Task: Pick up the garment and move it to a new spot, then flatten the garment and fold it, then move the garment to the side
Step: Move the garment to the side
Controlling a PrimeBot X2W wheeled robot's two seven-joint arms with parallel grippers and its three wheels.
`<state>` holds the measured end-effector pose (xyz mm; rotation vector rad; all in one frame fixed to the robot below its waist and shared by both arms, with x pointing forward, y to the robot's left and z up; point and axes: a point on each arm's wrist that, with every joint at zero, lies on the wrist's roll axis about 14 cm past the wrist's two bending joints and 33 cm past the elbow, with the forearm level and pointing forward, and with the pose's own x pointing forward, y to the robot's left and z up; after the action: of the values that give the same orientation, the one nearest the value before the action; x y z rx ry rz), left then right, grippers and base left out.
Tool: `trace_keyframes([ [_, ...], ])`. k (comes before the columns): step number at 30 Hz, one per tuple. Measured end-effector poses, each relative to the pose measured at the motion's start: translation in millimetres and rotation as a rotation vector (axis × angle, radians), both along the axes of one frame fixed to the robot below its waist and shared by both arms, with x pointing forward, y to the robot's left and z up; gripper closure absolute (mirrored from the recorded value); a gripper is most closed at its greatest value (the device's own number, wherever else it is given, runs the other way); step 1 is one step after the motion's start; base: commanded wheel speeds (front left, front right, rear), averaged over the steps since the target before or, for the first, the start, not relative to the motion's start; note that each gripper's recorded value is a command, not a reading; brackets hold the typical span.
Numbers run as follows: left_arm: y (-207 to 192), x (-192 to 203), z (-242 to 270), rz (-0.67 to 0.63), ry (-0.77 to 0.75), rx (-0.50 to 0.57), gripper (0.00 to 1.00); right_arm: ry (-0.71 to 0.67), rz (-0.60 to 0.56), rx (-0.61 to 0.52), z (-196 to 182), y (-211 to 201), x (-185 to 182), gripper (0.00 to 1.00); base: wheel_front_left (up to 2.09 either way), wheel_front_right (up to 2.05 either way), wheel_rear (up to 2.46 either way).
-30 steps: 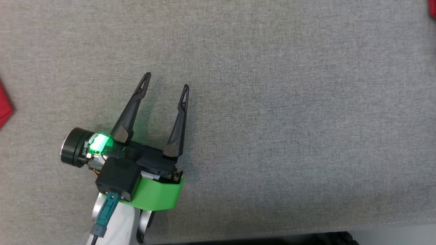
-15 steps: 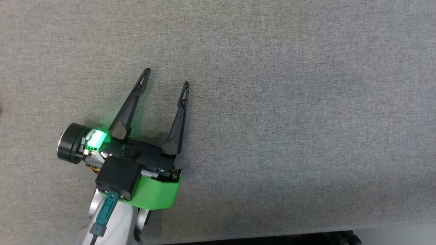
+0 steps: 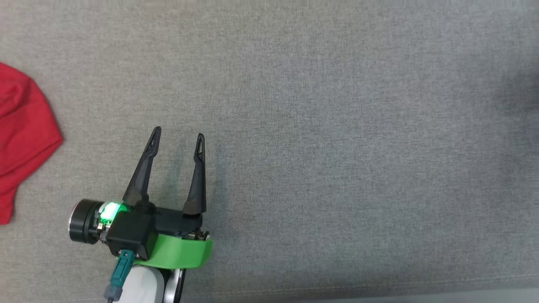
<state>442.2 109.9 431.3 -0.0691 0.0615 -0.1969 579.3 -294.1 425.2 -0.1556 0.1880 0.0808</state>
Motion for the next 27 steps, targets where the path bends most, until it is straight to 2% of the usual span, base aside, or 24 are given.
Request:
trace_keyframes([
  [6,18,-26,22,0.074,-0.016,-0.017,0.00,-0.070,0.104,0.113,26,69,-35,0.00,0.00,0.00,0.00],
  [14,35,-63,51,0.137,-0.070,-0.013,0.00,-0.168,0.183,0.202,65,128,-102,0.00,0.00,0.00,0.00],
  [20,41,-92,66,0.164,-0.104,-0.015,0.00,-0.251,0.166,0.282,91,150,-154,0.00,0.00,0.00,0.00],
  [27,37,-109,87,0.163,-0.168,-0.036,0.00,-0.329,0.164,0.279,114,155,-197,0.00,0.00,0.00,0.00],
])
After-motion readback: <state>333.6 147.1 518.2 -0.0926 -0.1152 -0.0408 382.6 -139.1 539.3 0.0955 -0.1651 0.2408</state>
